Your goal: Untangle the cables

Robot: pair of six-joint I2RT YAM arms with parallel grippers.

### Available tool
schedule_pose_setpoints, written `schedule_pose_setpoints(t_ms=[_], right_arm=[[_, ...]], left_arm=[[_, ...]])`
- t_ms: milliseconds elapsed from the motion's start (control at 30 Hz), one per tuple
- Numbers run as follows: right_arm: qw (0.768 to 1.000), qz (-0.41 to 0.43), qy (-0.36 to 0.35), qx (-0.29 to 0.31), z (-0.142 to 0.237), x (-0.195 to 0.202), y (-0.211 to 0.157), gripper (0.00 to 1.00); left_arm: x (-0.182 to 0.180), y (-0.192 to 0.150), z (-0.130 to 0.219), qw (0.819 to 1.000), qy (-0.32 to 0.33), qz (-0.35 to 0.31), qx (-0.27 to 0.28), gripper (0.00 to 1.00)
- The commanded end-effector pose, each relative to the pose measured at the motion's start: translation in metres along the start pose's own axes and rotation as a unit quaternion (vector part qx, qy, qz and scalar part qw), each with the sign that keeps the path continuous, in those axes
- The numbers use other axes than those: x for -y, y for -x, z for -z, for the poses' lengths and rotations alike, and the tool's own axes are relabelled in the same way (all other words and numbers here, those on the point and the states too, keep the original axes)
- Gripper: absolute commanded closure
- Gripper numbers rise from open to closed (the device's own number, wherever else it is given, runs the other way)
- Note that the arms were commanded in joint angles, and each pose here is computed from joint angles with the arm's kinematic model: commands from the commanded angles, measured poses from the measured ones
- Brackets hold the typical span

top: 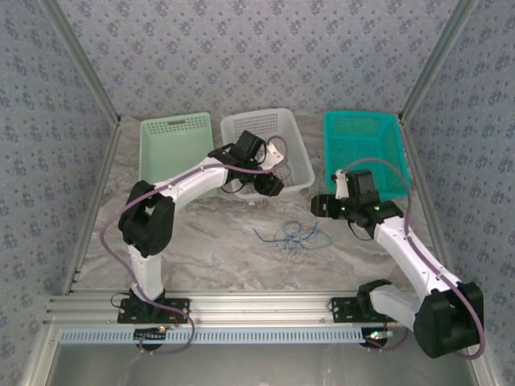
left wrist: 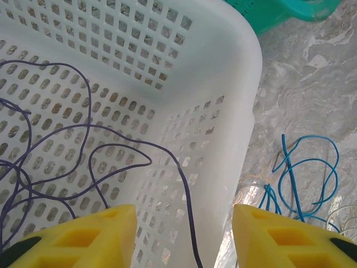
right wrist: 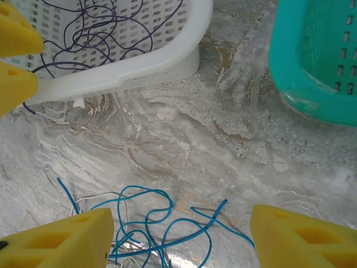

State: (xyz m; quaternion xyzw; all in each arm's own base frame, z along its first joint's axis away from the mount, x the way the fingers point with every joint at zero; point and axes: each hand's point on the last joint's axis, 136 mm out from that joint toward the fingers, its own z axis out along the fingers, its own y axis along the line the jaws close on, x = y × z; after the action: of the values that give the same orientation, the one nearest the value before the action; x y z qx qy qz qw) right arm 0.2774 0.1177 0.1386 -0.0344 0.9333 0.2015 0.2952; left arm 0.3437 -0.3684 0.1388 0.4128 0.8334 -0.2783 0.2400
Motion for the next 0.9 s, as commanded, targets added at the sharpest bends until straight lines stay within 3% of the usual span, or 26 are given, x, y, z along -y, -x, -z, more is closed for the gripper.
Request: schedule_pose_setpoints(t_ms=[0,433,700,867], right_arm=[[1.0,-0.013,-0.006,-0.007,0.002,0.004,-0.006,0.32],[1.0,-0.023,-0.014,-0.003,0.008,0.011,-0.004,0.31],[1.0,-0.026,-0.017,0.001,0.011,0.014,-0.006,0.31],[0.999,-0.028,-0.016,0.003,0.014,0.014,-0.006,0.31]], left_arm=[[0.003,-0.004,-0.001,1.0,-0.009,-0.001,-0.008,0.59],[0.005,-0.009,-0.004,1.0,-0.022,0.004,-0.016,0.62],[0.005,-0.002,-0.005,1.0,-0.021,0.011,-0.008,0.98],[0.006,0.014,0.007,1.0,-0.014,0.015,0.013,1.0]])
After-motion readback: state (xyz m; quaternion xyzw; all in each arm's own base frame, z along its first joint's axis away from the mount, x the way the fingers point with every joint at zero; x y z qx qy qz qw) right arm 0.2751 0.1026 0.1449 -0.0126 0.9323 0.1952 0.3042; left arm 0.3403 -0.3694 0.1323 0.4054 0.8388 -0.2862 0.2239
